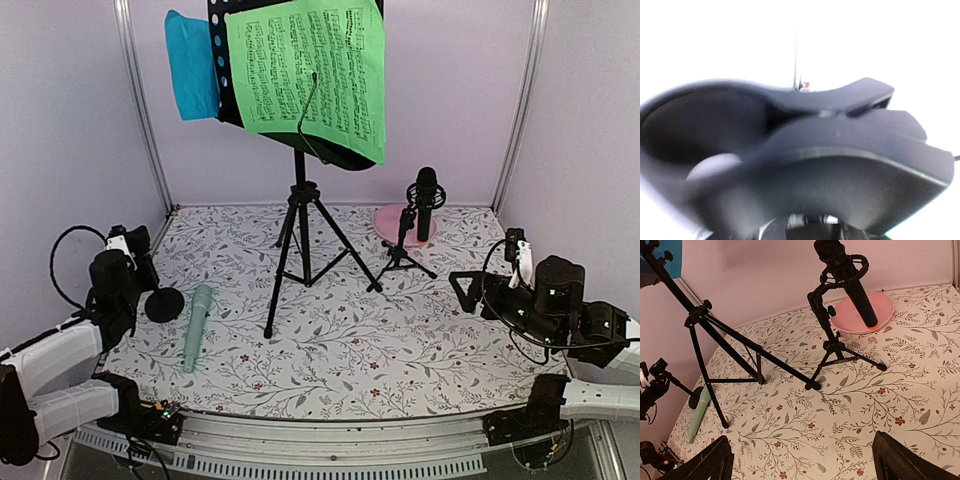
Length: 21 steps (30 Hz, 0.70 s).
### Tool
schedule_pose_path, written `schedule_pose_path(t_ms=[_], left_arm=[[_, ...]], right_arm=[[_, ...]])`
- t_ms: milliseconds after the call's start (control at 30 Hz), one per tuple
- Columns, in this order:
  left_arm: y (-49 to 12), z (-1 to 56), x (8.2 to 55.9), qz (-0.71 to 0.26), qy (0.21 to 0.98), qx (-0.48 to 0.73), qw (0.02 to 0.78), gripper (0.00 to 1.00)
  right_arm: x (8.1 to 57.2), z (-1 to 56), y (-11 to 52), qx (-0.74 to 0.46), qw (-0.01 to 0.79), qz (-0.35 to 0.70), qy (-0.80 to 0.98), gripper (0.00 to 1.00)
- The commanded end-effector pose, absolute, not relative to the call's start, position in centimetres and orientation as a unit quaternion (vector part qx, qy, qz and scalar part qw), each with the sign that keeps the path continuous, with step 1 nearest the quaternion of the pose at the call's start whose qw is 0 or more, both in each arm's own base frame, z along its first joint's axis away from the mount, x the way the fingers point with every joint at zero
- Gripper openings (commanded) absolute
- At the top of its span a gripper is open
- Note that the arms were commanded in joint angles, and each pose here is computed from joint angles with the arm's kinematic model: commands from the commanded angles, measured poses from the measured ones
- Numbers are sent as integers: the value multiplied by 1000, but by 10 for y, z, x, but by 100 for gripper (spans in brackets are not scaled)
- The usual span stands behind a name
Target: Pack up the instrument practice props
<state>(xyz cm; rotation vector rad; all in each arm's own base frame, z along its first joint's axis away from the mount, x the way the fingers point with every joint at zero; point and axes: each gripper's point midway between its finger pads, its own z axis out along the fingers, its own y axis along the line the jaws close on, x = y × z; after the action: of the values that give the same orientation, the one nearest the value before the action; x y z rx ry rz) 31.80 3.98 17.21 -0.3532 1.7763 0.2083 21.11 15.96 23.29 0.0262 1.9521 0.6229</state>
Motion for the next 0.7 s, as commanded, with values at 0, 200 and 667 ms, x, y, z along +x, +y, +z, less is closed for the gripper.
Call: schedule_pose_path(t_ms=[0, 200, 667], left_arm=[[45, 172, 307, 91, 783, -170, 592, 64], [35, 173, 286, 34, 806, -201, 557, 82], [23, 243, 248, -92, 757, -282, 583, 99]], right_arm=[[212, 234, 162, 19, 521, 275, 807, 99], [213, 239, 180, -11, 510, 288, 810, 99], [266, 263, 211, -27, 485, 257, 835, 99]])
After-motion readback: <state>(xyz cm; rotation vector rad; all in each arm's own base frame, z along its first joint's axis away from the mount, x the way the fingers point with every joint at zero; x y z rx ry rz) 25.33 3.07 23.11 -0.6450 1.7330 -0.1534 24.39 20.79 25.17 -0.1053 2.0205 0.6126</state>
